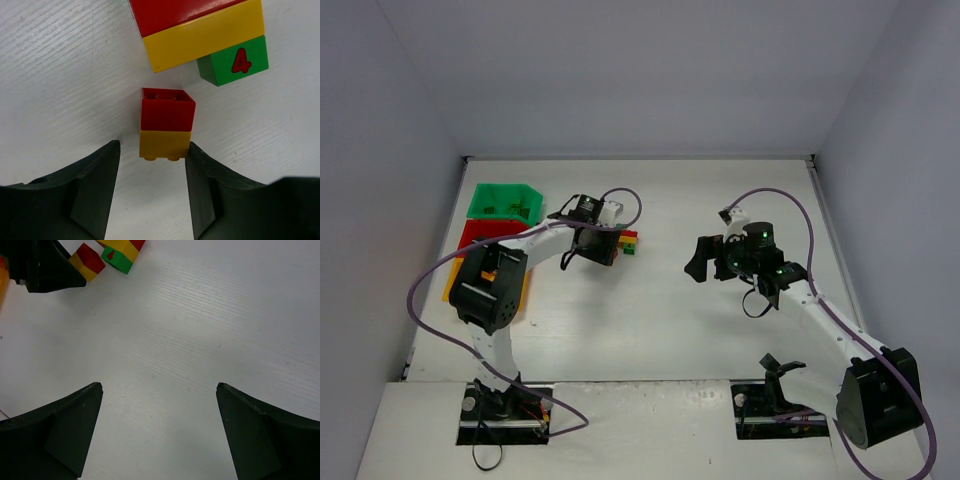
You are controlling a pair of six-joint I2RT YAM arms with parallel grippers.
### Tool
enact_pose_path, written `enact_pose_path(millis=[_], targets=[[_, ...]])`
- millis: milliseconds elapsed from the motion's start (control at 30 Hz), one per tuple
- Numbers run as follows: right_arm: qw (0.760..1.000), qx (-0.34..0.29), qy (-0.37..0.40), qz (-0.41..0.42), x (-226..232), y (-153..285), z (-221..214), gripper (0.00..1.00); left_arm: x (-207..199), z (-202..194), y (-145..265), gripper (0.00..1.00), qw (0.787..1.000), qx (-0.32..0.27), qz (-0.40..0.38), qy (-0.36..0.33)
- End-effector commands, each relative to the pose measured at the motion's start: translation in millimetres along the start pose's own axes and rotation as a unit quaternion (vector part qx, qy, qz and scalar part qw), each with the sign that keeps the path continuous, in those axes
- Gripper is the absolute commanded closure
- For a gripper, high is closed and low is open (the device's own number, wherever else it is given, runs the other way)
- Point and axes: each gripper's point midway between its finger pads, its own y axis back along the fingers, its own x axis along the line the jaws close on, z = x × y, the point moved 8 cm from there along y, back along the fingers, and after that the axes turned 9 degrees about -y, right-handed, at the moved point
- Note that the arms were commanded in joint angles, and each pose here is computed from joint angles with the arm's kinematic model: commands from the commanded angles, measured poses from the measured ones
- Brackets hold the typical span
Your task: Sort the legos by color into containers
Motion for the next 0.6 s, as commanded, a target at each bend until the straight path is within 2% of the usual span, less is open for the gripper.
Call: enact_pose_path(millis=[0, 400, 467, 567], targets=[[0.999, -0.035, 0.026, 0.030, 12.6, 1.5, 19.7, 0.06, -1.9, 31.1, 6.9, 0.52, 0.998, -0.054, 0.013, -0.032], [0.999, -0.031, 0.025, 0.037, 13.5, 1.0, 19.2, 0.06, -1.6, 32.1, 1.2, 0.55, 0.997, -0.062, 0.022, -0.038], [0.999, -0.029, 0.023, 0.038, 13.7, 0.5, 18.2, 0.06, -1.6, 30.9, 1.1, 0.63, 0.997, -0.061, 0.019, -0.038], [0.998, -0.030, 0.025, 0.039, 14.2, 1.0, 18.9, 0.06, -3.1, 27.4, 0.9, 0.66, 0.998, -0.058, 0.015, -0.038]])
